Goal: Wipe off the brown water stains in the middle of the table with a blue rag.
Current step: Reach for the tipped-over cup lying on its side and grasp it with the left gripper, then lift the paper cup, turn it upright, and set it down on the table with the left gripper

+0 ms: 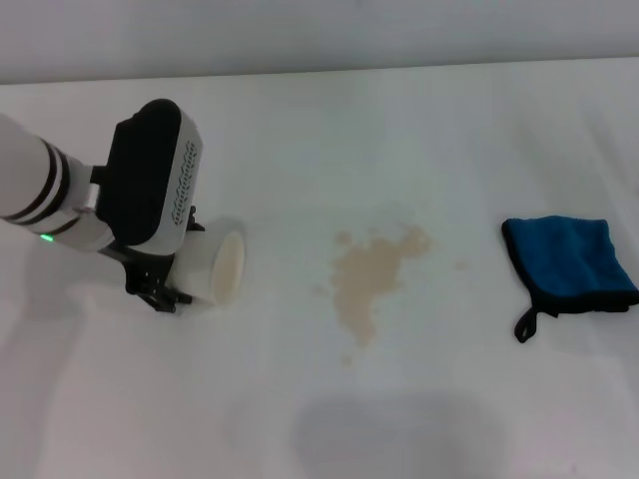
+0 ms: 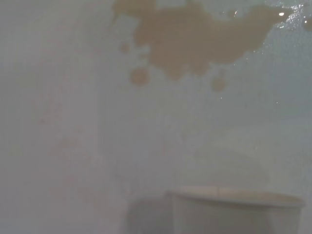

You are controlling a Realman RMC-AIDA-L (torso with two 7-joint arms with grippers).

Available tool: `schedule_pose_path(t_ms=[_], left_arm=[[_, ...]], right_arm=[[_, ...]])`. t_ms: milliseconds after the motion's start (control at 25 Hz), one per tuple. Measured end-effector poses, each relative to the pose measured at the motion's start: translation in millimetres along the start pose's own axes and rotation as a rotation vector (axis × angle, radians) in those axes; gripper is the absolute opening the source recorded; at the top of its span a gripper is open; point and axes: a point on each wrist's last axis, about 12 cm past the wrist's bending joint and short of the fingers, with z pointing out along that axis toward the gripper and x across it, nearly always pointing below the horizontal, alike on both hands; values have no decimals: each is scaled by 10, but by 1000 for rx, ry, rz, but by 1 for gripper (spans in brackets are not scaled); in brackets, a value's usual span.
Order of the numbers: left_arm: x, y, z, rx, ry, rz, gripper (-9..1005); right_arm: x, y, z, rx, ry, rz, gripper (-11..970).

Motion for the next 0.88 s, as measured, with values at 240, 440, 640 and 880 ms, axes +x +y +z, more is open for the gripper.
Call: schedule_pose_path(t_ms=[240, 440, 640, 880], left_arm=[[11, -65, 34, -12, -16, -40, 858], [16, -130, 37, -44, -55, -113, 856], [44, -84, -95, -128, -107, -201, 813], [113, -143, -209, -258, -209, -312, 723]], right_arm=[[-16, -22, 31, -6, 8, -12, 874], [-18, -39, 52, -13, 23, -22, 874], [-54, -72, 62, -25, 20, -30, 874], [-107, -175, 40, -17, 23, -52, 875]])
